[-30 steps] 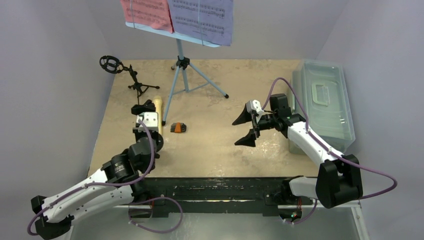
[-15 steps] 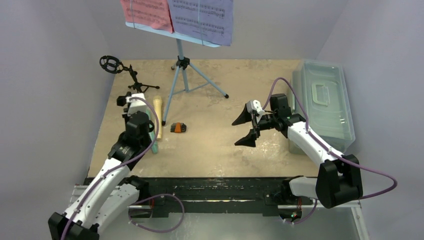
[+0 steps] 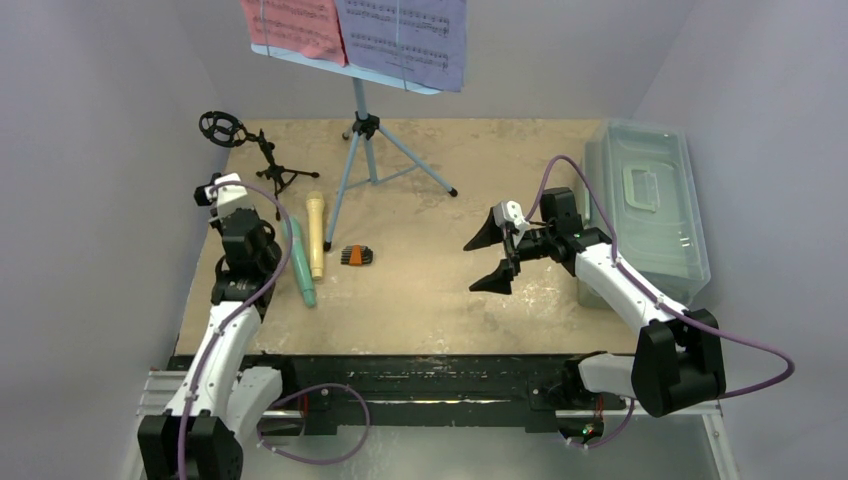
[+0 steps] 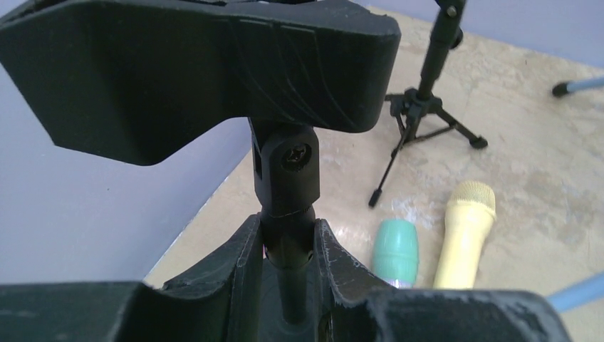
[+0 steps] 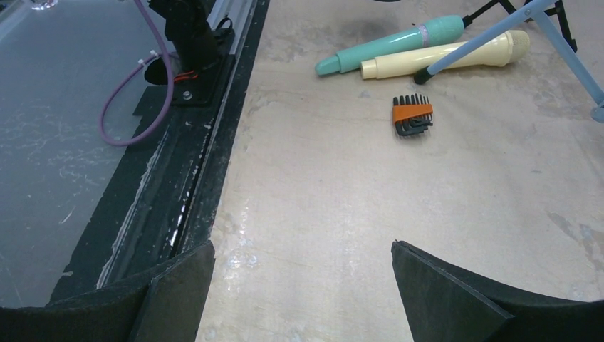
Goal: Pack up the instrument practice props
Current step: Place the microphone stand at the center of the board, then move the music stand to the center of the board.
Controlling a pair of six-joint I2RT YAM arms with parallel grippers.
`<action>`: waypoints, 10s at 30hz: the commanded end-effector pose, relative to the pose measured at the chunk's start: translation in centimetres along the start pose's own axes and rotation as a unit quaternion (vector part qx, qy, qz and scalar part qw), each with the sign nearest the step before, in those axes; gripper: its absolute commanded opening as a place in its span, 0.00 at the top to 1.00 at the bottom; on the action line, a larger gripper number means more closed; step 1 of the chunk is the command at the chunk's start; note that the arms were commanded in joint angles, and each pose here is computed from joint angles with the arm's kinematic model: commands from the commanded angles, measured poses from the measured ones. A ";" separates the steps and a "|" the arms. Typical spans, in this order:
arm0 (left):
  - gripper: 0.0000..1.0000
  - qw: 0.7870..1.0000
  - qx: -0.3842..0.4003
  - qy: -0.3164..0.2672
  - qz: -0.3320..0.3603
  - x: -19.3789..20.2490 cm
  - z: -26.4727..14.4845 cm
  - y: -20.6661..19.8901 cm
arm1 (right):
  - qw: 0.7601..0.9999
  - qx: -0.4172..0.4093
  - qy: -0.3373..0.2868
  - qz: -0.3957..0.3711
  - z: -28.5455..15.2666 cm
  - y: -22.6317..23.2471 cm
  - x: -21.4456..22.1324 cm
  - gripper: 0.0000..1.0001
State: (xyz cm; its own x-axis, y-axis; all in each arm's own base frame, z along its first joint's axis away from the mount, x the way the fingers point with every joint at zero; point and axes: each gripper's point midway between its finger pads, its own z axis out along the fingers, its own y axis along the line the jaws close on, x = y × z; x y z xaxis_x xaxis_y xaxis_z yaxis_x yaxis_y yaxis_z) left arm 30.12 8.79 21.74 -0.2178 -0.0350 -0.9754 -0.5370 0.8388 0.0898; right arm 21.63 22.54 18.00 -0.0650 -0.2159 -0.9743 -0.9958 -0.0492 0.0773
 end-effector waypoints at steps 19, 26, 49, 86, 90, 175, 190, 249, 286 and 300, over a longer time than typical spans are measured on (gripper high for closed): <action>0.67 0.990 0.042 -0.122 -0.058 0.8 8.2 -1.2 | 1.000 -0.010 -0.008 -0.022 -0.1 0.0 -1.1 0.02; 0.25 0.993 0.054 -0.076 -0.074 1.4 7.8 -1.7 | 1.000 -0.009 -0.003 -0.024 -0.2 0.0 -1.0 0.02; 0.00 0.949 0.197 0.103 -0.223 3.4 -1.8 -5.6 | 0.999 0.006 0.014 -0.041 -0.7 -0.4 -0.8 0.02; 0.04 0.829 0.519 0.130 -0.163 2.3 -15.6 -17.5 | 0.998 0.036 0.035 -0.031 -2.0 -1.9 0.6 0.01; 0.05 0.821 0.538 0.109 -0.156 1.9 -16.4 -18.6 | 0.998 0.037 0.036 -0.030 -2.0 -1.9 0.7 0.01; 0.01 0.799 0.599 -0.030 -0.028 0.6 -18.0 -27.2 | 0.998 0.032 0.047 -0.029 -2.3 -2.0 1.6 0.01; 0.00 0.804 0.591 -0.038 -0.045 -0.2 -17.6 -27.6 | 0.998 0.031 0.047 -0.031 -2.3 -2.0 1.5 0.01; 0.09 0.911 0.409 -0.054 -0.006 -4.0 -3.3 -23.8 | 0.998 0.021 0.046 -0.039 -2.3 -1.5 1.2 0.01; 1.00 0.848 0.530 0.007 0.016 0.1 -4.7 -31.1 | 0.998 0.018 0.050 -0.042 -2.4 -1.4 1.3 0.01; 1.00 0.848 0.526 0.055 -0.039 2.6 -9.1 -31.8 | 0.997 0.018 0.052 -0.047 -2.5 -1.3 1.1 0.01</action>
State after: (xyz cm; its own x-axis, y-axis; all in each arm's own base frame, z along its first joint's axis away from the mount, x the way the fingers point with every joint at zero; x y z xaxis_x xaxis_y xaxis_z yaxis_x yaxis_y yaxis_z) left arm 42.37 -20.19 19.10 -0.2366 -0.0464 -0.9705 0.4176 0.8970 -0.1447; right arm 22.56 19.75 15.66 -0.0217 -0.3337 -0.9424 -0.9992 -0.0255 0.0321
